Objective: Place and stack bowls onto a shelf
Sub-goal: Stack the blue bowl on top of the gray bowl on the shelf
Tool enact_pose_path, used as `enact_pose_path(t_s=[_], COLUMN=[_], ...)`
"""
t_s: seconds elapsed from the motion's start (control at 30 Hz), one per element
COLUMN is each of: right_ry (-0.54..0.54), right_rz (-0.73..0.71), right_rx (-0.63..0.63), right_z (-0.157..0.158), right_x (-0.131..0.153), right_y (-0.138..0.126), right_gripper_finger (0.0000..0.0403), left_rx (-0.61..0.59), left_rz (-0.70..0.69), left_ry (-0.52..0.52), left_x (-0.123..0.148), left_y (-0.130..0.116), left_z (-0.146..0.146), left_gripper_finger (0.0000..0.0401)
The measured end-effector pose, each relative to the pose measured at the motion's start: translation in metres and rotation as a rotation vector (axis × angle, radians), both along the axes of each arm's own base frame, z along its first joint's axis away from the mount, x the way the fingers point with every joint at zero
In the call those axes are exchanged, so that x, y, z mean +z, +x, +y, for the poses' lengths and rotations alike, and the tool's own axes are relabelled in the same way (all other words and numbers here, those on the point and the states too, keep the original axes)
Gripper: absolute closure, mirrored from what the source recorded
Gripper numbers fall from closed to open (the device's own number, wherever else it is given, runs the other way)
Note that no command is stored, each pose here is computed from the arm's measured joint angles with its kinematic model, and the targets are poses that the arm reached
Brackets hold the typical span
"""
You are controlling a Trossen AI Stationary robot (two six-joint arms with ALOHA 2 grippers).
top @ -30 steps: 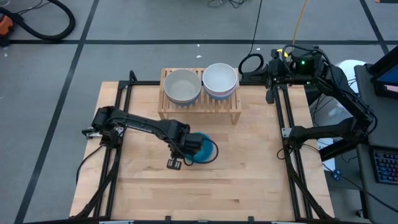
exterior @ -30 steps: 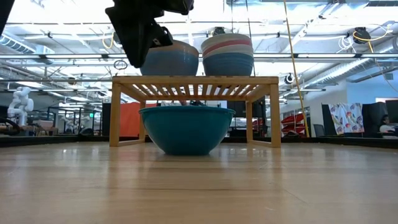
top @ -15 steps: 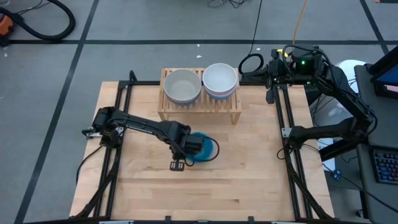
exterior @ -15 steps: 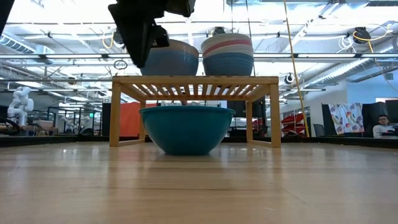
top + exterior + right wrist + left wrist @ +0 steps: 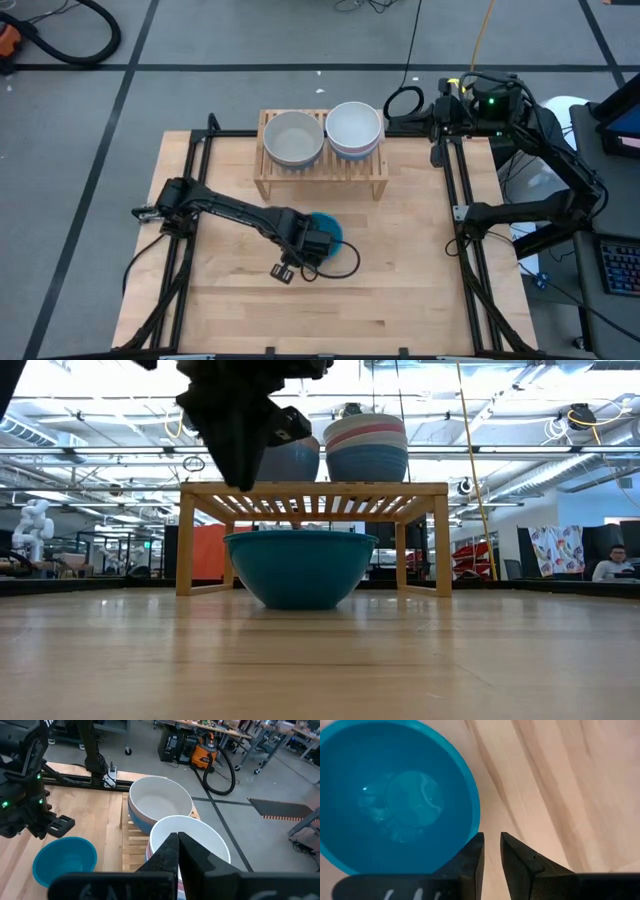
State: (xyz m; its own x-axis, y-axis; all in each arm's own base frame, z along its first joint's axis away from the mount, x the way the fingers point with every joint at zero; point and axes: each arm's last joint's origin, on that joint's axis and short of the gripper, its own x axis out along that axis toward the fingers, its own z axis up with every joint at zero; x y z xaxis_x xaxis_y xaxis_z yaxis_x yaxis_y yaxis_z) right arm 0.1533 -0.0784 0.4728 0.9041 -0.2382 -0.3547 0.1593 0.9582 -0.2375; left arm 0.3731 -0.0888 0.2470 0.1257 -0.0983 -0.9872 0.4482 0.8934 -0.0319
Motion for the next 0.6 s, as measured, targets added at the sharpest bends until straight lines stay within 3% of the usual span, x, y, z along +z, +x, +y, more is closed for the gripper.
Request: enact_pose_path(t_s=[0.3,0.6], right_ry=[-0.029,-0.042], right_rz=[-0.032,-0.053], right_rx=[0.004,0.004], right_z=[0.006,0.01], right_x=[0.005,0.009], right_y=[-0.01,-0.018], right_gripper_finger=[0.0403,0.0403], left_rx=[-0.089,-0.097], left_rz=[0.032,0.022], left_ry=[0.071,0.079], left_x=[-0.02,-0.034], left_y=[0.006,0.014], left_z=[-0.007,-0.009], left_gripper_finger=[0.0334,0.0334])
